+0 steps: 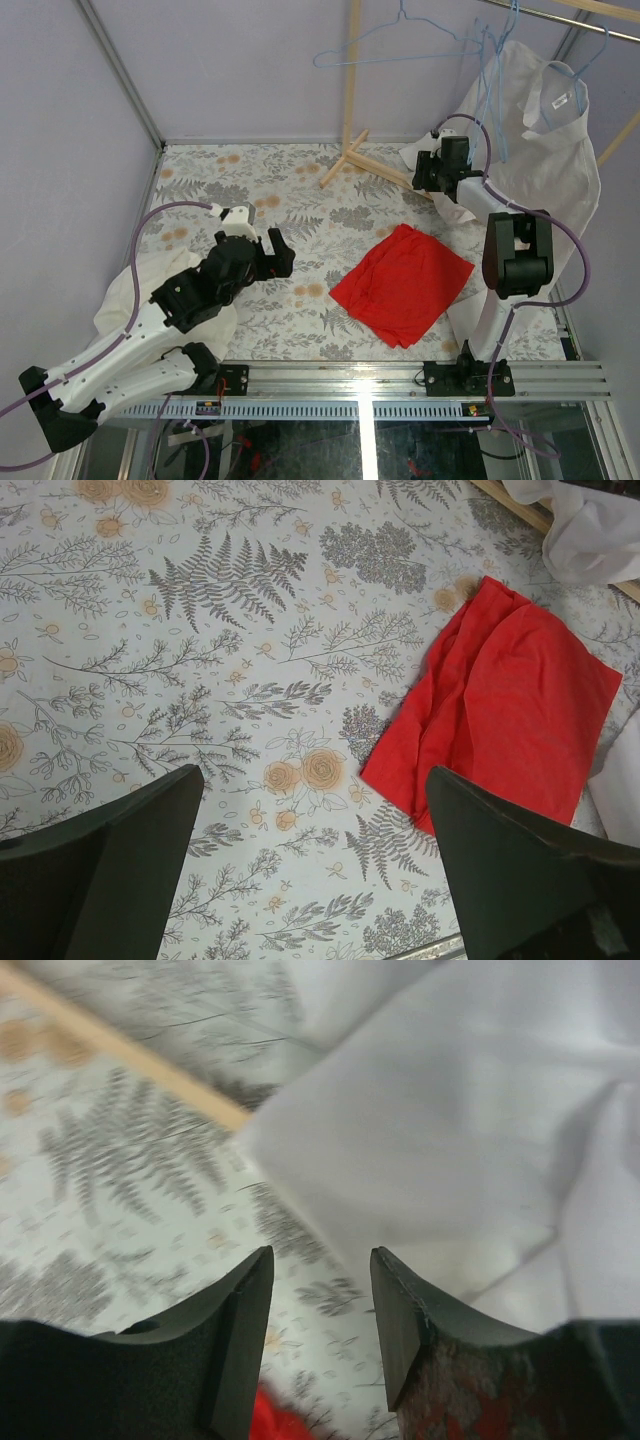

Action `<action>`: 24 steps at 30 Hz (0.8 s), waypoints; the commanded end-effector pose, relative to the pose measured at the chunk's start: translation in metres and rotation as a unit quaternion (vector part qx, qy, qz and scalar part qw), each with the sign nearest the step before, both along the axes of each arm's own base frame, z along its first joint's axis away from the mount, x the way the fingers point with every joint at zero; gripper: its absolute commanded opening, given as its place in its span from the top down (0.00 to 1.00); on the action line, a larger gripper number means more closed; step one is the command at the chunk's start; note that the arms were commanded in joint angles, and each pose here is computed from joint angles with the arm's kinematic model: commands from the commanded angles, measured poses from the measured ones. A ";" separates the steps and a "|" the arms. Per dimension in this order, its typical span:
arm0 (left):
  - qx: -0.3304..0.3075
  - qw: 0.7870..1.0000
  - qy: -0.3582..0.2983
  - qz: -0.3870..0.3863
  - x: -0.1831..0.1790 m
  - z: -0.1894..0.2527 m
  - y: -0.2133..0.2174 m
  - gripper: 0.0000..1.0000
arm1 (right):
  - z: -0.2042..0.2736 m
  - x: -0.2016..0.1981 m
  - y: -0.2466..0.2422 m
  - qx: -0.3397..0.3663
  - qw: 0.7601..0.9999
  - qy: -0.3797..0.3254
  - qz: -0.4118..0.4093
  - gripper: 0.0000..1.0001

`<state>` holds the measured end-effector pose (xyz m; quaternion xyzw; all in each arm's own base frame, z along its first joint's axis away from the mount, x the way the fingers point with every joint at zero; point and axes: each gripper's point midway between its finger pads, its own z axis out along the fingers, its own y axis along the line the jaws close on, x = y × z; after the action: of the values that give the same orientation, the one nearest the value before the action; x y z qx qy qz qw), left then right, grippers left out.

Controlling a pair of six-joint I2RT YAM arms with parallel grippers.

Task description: Place the shirt on the hanger

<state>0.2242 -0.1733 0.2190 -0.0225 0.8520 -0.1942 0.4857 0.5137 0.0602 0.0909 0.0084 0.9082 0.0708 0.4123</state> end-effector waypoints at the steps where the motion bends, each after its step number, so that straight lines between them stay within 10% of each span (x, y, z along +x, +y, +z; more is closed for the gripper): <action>1: -0.005 1.000 -0.012 0.002 0.006 0.006 -0.003 0.07 | 0.045 0.014 0.048 0.062 0.988 -0.080 0.118 0.45; 24: 0.038 0.999 -0.003 -0.008 0.012 -0.002 -0.005 0.07 | -0.009 0.069 0.122 0.003 0.933 -0.043 0.356 0.51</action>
<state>0.2287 -0.1766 0.2027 0.0008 0.8665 -0.1650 0.4711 0.5919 0.1573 0.0725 -0.2511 0.8527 0.1829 0.4200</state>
